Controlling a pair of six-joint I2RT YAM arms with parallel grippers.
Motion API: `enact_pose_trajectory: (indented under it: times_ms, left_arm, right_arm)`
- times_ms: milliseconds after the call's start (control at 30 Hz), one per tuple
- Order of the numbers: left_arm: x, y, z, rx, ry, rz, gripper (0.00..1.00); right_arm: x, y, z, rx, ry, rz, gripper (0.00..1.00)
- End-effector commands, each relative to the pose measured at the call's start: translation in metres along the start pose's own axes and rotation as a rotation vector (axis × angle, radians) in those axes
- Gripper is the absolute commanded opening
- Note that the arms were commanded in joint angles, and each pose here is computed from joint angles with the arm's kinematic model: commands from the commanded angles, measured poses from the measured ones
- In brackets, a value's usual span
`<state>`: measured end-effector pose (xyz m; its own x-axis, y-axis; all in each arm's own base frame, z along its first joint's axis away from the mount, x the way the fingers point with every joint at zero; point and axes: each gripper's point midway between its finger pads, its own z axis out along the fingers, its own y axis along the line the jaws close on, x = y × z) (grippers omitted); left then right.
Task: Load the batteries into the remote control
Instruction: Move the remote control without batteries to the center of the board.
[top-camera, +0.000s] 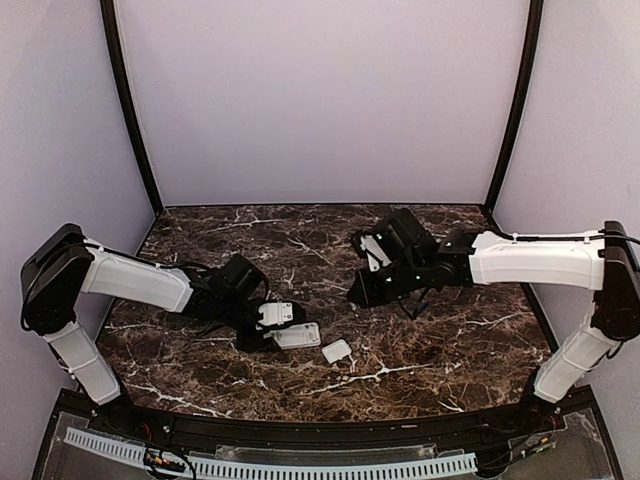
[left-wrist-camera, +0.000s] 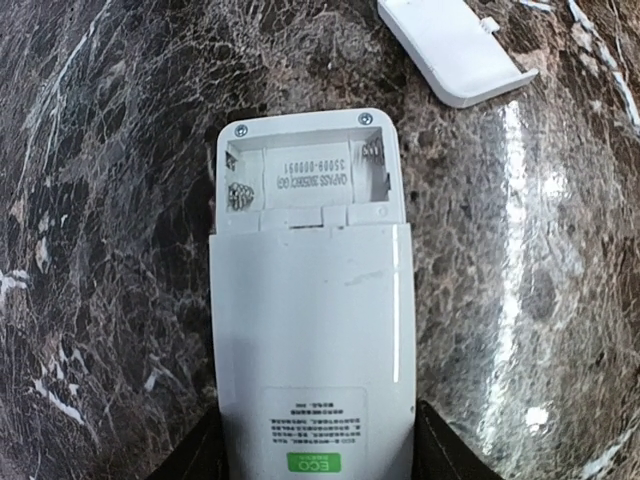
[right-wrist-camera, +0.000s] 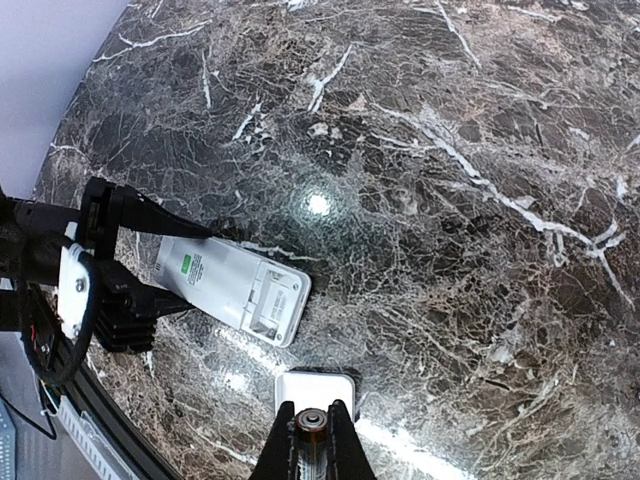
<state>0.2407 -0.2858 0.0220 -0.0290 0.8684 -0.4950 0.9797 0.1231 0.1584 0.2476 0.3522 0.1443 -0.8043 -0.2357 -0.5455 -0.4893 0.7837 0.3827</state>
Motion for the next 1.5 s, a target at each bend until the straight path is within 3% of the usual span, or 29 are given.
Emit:
enact_pose_trajectory:
  times_ms: [0,167,300,400,567,733,800,933,1133,1300,1467]
  left_arm:
    - [0.026,-0.039,0.01,0.046,0.15,-0.013,0.43]
    - [0.021,-0.072,0.008,0.071,0.215,-0.088,0.4]
    - [0.025,-0.091,0.007,0.047,0.3,-0.041,0.28]
    - [0.027,-0.091,0.006,0.045,0.379,-0.102,0.28]
    - [0.012,-0.09,0.017,0.064,0.395,-0.175,0.28]
    - [0.01,-0.099,0.019,0.095,0.396,-0.156,0.3]
    - [0.008,-0.106,0.018,0.128,0.385,-0.144,0.34]
    - [0.005,-0.115,0.016,0.185,0.375,-0.125,0.63]
    - [0.005,-0.119,0.011,0.21,0.372,-0.124,0.93]
    - [0.005,-0.108,-0.003,0.208,0.358,-0.167,0.99]
    - [-0.037,-0.086,-0.034,0.172,0.185,-0.189,0.99]
  right_arm:
    - [0.0,-0.001,-0.01,-0.008,-0.036,0.01,0.0]
    - [0.012,0.0,-0.011,-0.045,-0.037,0.036,0.0]
    - [0.019,0.011,-0.005,-0.092,-0.041,0.032,0.0]
    - [0.017,0.02,0.002,-0.12,-0.048,0.003,0.0]
    - [0.012,0.025,0.008,-0.144,-0.065,-0.021,0.0]
    - [0.02,0.017,0.012,-0.116,-0.038,-0.012,0.0]
    - [0.022,0.012,0.012,-0.093,-0.031,-0.013,0.0]
    - [0.021,0.009,0.015,-0.082,-0.027,-0.014,0.0]
    - [0.019,0.006,0.023,-0.072,-0.007,-0.018,0.0]
    - [0.016,0.0,0.026,-0.079,0.001,-0.006,0.0]
    - [0.007,0.002,0.028,-0.075,-0.004,-0.042,0.0]
